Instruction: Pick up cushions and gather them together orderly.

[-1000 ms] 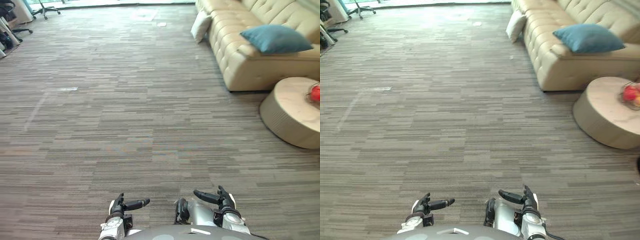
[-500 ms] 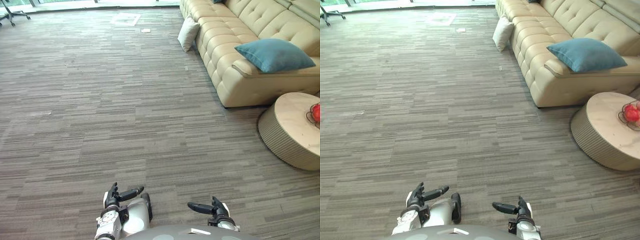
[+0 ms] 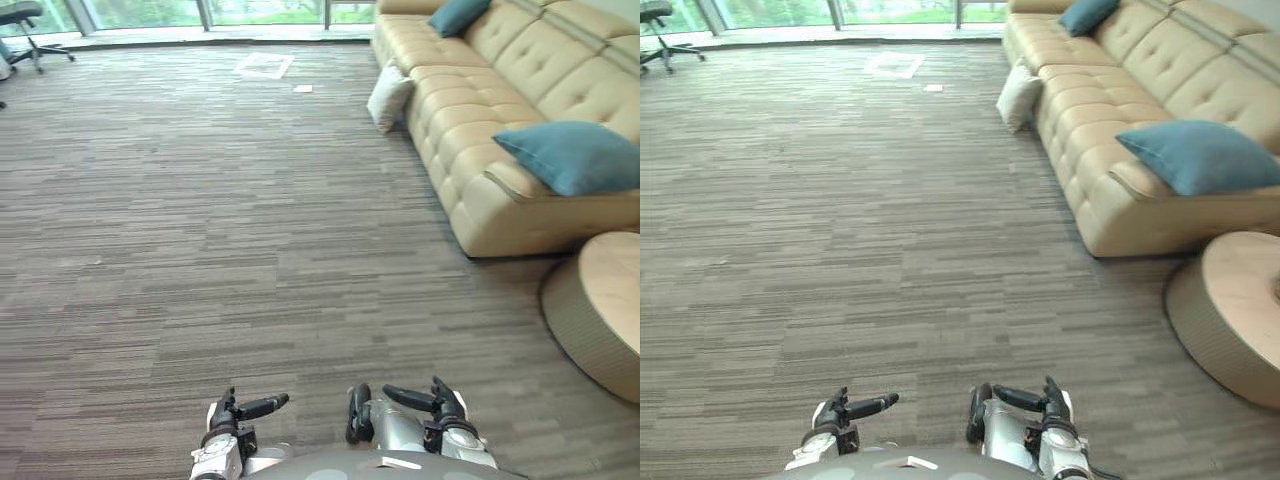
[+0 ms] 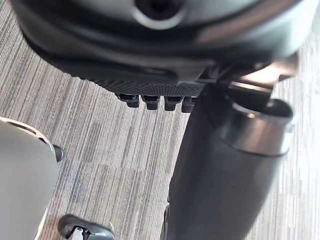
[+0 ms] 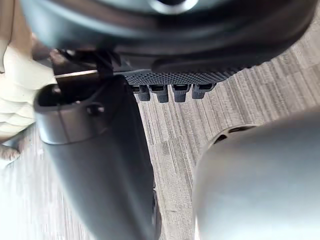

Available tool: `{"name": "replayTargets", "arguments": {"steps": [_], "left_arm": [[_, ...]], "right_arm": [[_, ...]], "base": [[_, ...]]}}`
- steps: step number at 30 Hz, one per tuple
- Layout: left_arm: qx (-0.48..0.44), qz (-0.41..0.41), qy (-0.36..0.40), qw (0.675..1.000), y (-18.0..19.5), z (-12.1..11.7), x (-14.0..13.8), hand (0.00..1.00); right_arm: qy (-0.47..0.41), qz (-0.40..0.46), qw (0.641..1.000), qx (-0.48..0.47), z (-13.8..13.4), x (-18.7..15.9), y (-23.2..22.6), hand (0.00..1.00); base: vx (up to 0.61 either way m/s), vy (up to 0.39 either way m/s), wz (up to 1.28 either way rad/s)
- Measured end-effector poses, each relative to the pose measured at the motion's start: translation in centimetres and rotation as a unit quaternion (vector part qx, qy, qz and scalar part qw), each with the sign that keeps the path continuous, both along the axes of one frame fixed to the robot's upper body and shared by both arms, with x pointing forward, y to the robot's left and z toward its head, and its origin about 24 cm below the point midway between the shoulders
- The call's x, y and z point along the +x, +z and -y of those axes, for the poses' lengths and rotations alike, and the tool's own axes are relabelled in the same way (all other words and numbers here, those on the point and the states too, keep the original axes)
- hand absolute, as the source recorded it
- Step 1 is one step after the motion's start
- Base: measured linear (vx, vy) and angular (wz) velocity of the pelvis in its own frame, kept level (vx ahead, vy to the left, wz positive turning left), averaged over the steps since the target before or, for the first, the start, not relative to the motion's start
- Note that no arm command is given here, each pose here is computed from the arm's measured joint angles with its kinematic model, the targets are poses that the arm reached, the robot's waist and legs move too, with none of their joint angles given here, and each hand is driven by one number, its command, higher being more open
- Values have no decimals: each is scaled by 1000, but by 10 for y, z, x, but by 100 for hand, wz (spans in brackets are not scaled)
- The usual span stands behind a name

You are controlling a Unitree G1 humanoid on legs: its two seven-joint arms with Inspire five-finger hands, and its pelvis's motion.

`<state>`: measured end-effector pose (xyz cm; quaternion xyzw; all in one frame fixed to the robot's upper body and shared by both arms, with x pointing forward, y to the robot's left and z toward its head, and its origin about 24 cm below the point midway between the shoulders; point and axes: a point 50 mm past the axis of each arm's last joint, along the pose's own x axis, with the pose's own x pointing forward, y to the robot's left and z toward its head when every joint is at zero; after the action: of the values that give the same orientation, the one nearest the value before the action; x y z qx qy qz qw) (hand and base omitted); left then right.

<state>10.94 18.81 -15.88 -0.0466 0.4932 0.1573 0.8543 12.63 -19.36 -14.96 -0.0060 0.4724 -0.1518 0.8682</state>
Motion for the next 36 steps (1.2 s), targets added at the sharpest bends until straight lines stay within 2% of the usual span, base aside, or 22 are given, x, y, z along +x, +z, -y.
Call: {"name": "replayTargets", "arguments": {"steps": [10,16,21,28,33,36], "left_arm": [[8,40,13,999,8,-4,10,100],[15,57,21,998,11,-7,14,100],[32,56,21,998,13,-21,15,100],[30,11,15,999,5,-19,5,100],[27,4,-9,1000,4,-14,6,100],[14,2,-36,999,2,-2,8,100]], "right_arm": [[19,-20,1000,-1,-5,-8,-4,100],[39,-38,998,-10,-7,-15,-7,100],[42,-47,998,18,-27,-23,-10,100],[42,-15,999,3,-15,-11,-4,100],[12,4,1000,8,-10,-2,0,100],[-8,13,1000,1,-1,4,2,100]], "base": [[382,-15,-20],[411,269,-30],[521,367,-39],[429,205,-4],[449,-72,18],[602,-213,64]]}}
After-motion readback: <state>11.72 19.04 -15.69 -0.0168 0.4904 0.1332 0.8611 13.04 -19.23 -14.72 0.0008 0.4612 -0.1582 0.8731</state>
